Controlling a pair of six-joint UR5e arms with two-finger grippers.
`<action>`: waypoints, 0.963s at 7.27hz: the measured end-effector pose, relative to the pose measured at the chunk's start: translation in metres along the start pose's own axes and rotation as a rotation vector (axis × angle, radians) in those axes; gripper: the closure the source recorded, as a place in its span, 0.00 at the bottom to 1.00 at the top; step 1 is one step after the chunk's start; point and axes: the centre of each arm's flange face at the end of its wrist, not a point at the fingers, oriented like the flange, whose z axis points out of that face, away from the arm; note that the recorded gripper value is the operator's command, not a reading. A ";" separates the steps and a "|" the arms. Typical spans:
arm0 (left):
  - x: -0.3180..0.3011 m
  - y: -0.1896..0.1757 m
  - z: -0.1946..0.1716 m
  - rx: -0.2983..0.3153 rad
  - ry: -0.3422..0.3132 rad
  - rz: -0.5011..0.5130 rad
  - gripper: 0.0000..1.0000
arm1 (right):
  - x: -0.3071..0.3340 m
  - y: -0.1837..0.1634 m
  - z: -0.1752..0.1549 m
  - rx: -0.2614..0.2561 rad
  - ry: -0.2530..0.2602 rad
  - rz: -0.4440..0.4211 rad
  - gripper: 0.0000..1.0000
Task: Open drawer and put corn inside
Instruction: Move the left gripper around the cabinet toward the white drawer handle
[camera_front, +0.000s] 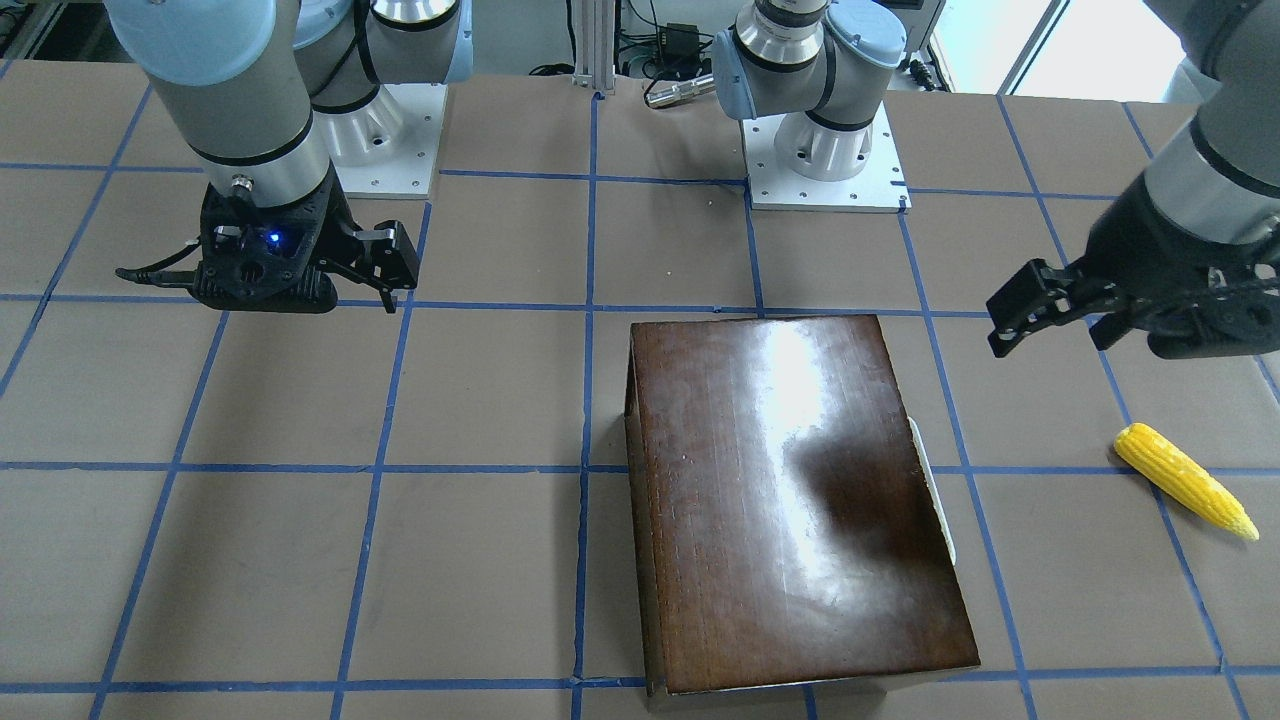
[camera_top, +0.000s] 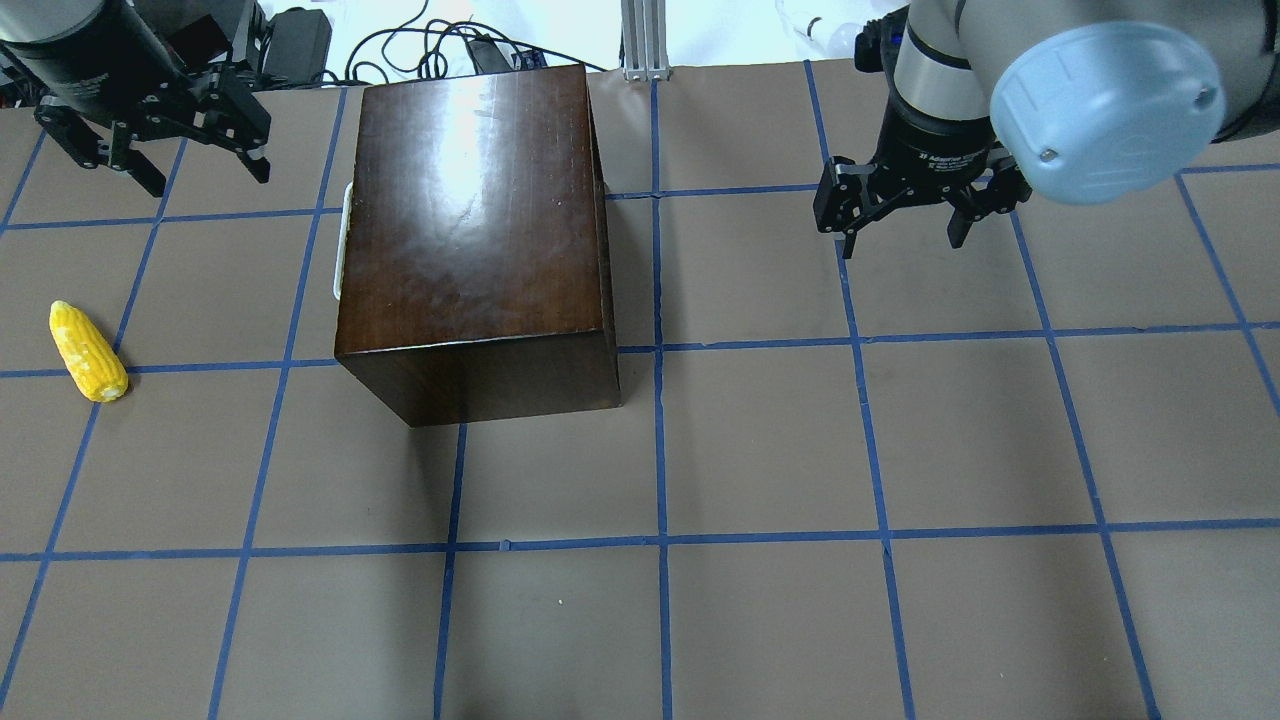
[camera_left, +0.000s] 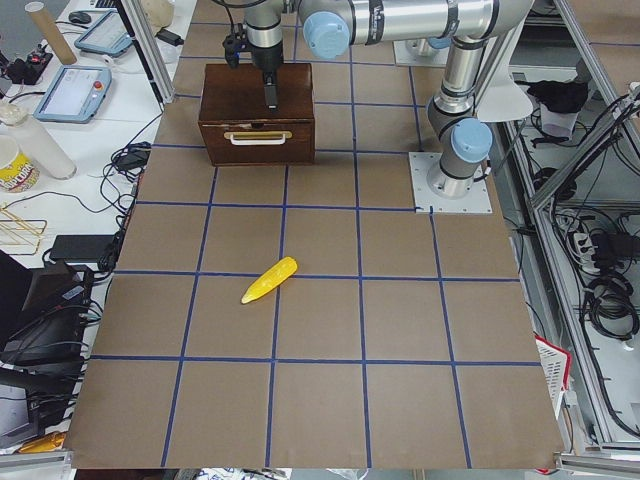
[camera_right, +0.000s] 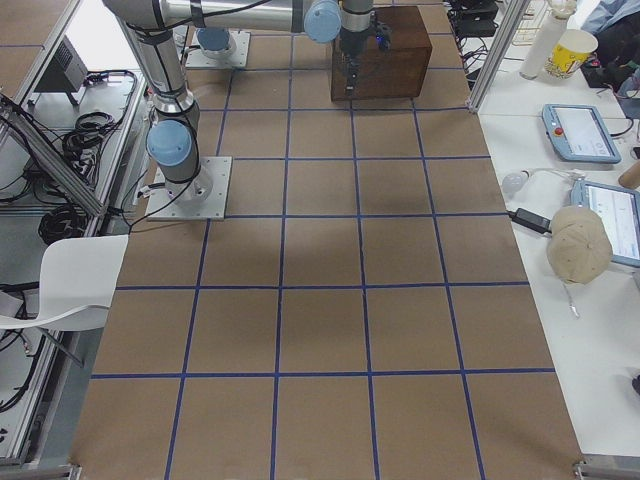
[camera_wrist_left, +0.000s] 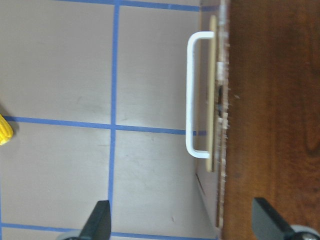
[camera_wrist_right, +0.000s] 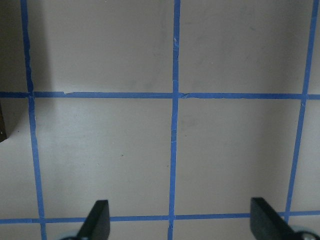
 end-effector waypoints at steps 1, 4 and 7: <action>-0.032 -0.010 0.009 0.028 0.034 0.024 0.00 | 0.000 0.000 0.000 0.000 0.000 0.000 0.00; -0.072 -0.032 0.072 0.026 0.105 0.131 0.00 | 0.000 0.000 -0.001 0.001 0.000 0.000 0.00; -0.067 -0.047 0.132 0.028 0.218 0.200 0.00 | 0.000 0.000 0.000 0.000 -0.001 0.000 0.00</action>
